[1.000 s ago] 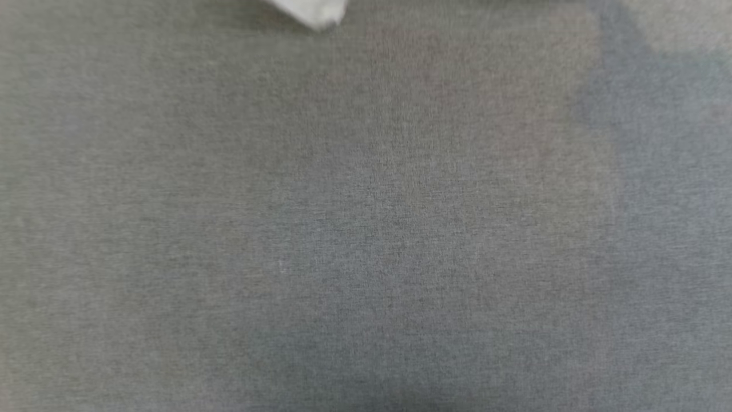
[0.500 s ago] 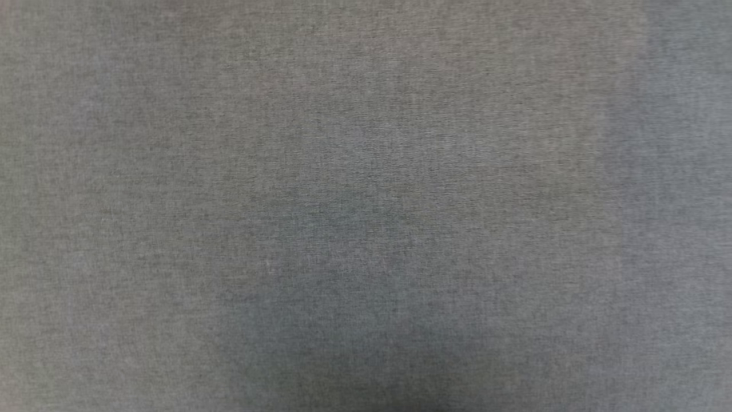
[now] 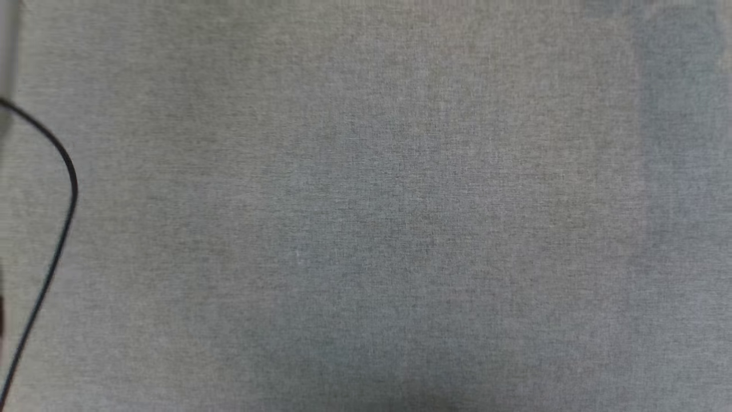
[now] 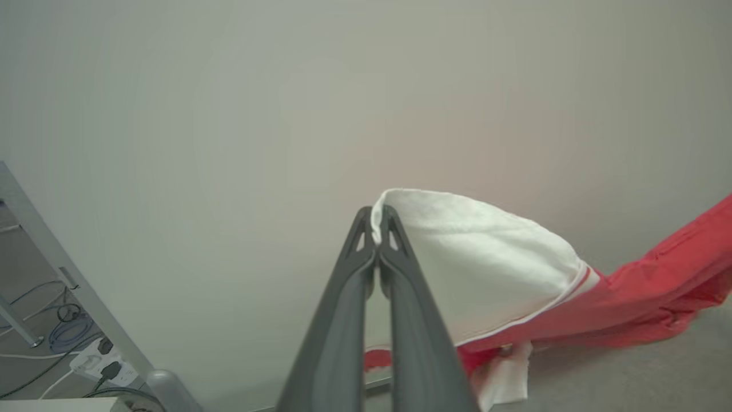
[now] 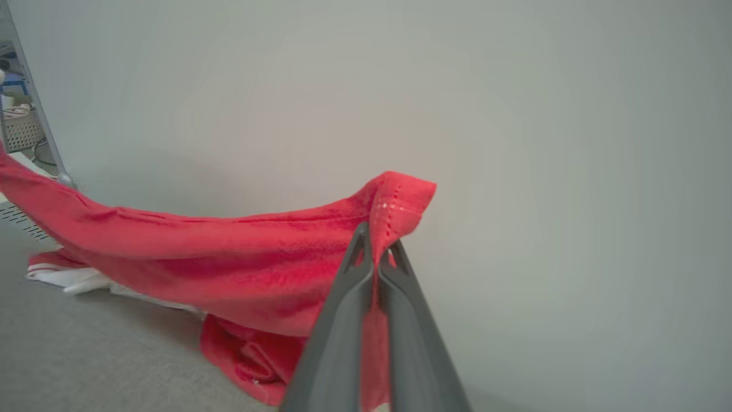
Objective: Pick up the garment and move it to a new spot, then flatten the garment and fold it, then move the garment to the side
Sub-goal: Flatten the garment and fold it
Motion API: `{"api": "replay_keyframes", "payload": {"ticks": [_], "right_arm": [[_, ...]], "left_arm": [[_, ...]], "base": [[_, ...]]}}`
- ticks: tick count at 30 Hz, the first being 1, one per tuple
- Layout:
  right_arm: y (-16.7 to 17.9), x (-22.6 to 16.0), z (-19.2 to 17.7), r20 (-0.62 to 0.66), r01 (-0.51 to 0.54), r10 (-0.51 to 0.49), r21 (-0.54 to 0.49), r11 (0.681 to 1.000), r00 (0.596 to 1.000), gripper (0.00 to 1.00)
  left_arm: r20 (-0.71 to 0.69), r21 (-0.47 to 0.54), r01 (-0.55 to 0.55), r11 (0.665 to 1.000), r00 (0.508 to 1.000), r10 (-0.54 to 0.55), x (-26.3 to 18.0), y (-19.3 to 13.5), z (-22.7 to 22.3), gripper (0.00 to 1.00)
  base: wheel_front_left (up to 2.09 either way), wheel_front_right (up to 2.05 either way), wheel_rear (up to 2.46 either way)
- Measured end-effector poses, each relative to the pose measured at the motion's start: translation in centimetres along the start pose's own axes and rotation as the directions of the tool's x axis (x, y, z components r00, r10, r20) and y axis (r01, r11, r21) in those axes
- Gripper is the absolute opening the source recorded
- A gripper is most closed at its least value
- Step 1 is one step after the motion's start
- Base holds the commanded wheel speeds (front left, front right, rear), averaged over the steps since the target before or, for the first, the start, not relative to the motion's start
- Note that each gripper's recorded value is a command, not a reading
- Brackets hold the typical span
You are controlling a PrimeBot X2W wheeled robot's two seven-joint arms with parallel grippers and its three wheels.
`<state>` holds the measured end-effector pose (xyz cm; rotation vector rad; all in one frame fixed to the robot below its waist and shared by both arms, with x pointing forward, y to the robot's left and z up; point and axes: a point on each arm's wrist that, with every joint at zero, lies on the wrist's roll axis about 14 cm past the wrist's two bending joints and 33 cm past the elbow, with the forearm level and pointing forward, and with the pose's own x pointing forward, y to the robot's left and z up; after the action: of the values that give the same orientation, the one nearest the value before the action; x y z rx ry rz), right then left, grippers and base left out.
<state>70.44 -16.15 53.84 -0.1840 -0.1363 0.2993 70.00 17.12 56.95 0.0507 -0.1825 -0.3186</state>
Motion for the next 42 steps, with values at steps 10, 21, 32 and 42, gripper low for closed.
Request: {"api": "replay_keyframes", "payload": {"ticks": [10, 21, 32, 42], "right_arm": [[4.7, -8.8, -2.9, -0.13, -0.077, 0.092, 0.117, 0.99, 0.987, 0.0], [7.2, -19.2, -5.8, -0.346, -0.098, 0.172, 0.222, 0.97, 0.922, 0.0], [8.3, -26.3, -5.7, -0.428, -0.022, 0.185, 0.358, 0.933, 0.885, 0.0], [6.9, -31.9, -5.6, -0.45, 0.099, 0.113, 0.422, 0.901, 0.886, 0.0]], "left_arm": [[-0.208, -0.07, 0.025, 0.997, 0.977, -0.039, -13.6, -5.0, -5.6, 0.0], [-0.478, -0.132, -0.042, 0.99, 0.878, -0.027, -28.7, -8.5, -8.8, 0.0], [-0.493, -0.131, -0.048, 0.99, 0.87, -0.024, -35.6, -10.4, -5.3, 0.0], [-0.487, -0.172, 0.01, 0.985, 0.868, -0.094, -39.7, -14.2, -3.2, 0.0]], "base": [[0.0, 0.0, 0.0], [0.0, 0.0, 0.0], [0.0, 0.0, 0.0], [0.0, 0.0, 0.0]]}}
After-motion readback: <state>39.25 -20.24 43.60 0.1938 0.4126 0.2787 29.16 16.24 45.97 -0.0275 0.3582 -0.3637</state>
